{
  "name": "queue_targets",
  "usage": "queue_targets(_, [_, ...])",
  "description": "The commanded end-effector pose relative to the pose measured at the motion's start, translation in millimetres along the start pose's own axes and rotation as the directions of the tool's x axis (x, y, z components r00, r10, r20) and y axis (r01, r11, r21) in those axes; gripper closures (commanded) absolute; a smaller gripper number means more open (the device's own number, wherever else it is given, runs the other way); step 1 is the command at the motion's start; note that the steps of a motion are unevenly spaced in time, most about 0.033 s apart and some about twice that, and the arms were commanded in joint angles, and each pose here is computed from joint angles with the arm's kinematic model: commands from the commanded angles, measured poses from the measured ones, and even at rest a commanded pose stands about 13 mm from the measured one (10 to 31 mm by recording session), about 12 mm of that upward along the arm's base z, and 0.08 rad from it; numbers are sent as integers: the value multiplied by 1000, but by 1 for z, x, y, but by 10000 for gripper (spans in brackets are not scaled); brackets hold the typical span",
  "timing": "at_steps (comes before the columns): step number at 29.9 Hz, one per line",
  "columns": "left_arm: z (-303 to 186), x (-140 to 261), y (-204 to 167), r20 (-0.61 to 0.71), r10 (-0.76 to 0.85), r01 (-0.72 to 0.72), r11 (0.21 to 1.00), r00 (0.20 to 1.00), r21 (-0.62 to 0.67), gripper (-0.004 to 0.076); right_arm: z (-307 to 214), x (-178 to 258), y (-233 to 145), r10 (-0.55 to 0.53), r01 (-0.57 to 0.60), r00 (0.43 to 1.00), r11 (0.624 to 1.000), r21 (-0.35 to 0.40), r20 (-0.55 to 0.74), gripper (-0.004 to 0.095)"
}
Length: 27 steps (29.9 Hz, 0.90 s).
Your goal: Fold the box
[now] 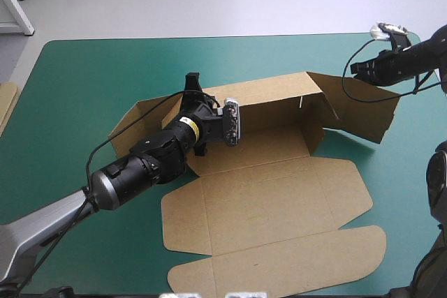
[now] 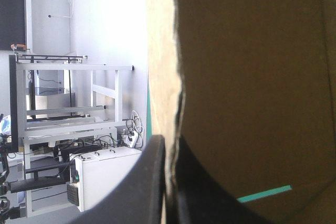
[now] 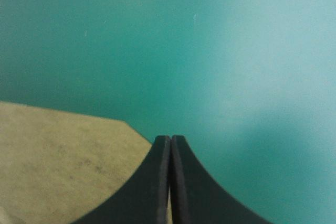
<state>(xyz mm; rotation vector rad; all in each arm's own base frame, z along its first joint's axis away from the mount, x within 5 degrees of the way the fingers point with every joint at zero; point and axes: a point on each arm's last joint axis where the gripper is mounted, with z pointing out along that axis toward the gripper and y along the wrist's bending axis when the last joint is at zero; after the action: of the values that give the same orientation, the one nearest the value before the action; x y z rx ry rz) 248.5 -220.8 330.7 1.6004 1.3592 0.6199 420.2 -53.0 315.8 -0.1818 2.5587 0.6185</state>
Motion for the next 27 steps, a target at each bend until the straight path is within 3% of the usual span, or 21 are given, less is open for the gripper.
queue_targets(1, [-13, -3, 14, 38, -26, 28, 998, 999, -52, 734, -22, 10, 27, -58, 63, 997, 994, -92, 56, 926])
queue_targets(12, [-13, -3, 14, 39, -35, 36, 998, 999, -50, 734, -36, 58, 58, -119, 135, 988, 976, -169, 102, 926])
queue_targets(22, [-13, -3, 14, 40, -51, 53, 997, 998, -49, 734, -21, 108, 66, -216, 252, 957, 951, -182, 193, 919])
queue_targets(27, [-13, -3, 14, 40, -54, 56, 997, 998, -48, 734, -13, 122, 67, -252, 292, 947, 933, -209, 199, 777])
